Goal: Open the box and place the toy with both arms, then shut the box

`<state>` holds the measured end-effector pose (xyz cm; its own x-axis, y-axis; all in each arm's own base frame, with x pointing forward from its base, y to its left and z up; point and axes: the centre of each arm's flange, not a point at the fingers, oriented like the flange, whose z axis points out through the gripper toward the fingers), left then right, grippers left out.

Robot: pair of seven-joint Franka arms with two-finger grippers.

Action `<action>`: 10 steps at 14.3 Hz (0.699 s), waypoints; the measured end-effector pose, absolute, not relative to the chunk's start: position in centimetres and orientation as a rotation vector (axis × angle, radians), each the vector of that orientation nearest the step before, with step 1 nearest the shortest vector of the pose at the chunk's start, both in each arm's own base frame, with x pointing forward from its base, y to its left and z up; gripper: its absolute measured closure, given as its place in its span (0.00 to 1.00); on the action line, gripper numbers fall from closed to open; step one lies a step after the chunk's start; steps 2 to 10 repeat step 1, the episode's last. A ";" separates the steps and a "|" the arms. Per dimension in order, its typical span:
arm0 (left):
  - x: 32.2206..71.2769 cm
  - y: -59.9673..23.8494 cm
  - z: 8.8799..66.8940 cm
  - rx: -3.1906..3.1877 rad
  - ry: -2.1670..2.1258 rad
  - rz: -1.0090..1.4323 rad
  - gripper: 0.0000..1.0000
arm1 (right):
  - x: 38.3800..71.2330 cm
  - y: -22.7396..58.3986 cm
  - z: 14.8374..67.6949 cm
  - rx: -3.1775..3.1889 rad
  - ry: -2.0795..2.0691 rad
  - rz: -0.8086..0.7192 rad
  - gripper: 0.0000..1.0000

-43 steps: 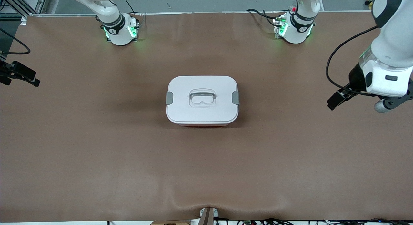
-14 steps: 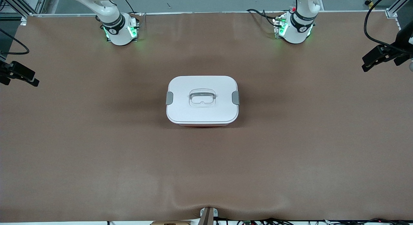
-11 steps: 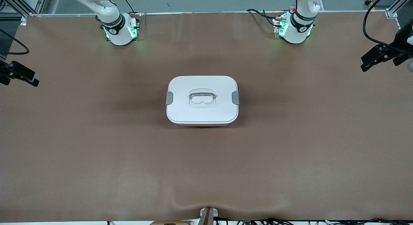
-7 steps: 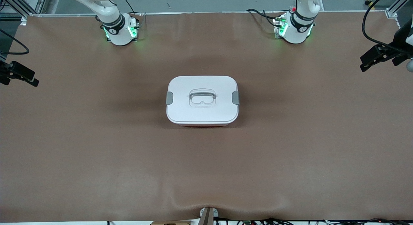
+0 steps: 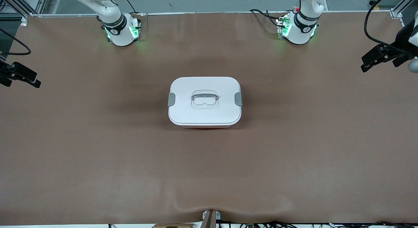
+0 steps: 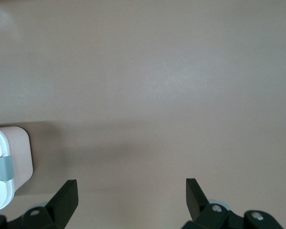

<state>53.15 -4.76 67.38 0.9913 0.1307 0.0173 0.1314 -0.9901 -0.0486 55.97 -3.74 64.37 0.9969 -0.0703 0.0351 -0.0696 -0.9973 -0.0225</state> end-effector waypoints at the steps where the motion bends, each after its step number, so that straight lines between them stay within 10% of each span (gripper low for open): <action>1: 53.1 -4.8 67.4 -3.085 -0.203 -0.020 0.00 | 56.0 -3.8 64.4 -3.118 0.110 -0.056 0.00; 10: 53.1 -4.8 67.4 -3.085 -0.203 -0.020 0.00 | 56.0 -3.8 64.4 -3.118 0.110 -0.056 0.00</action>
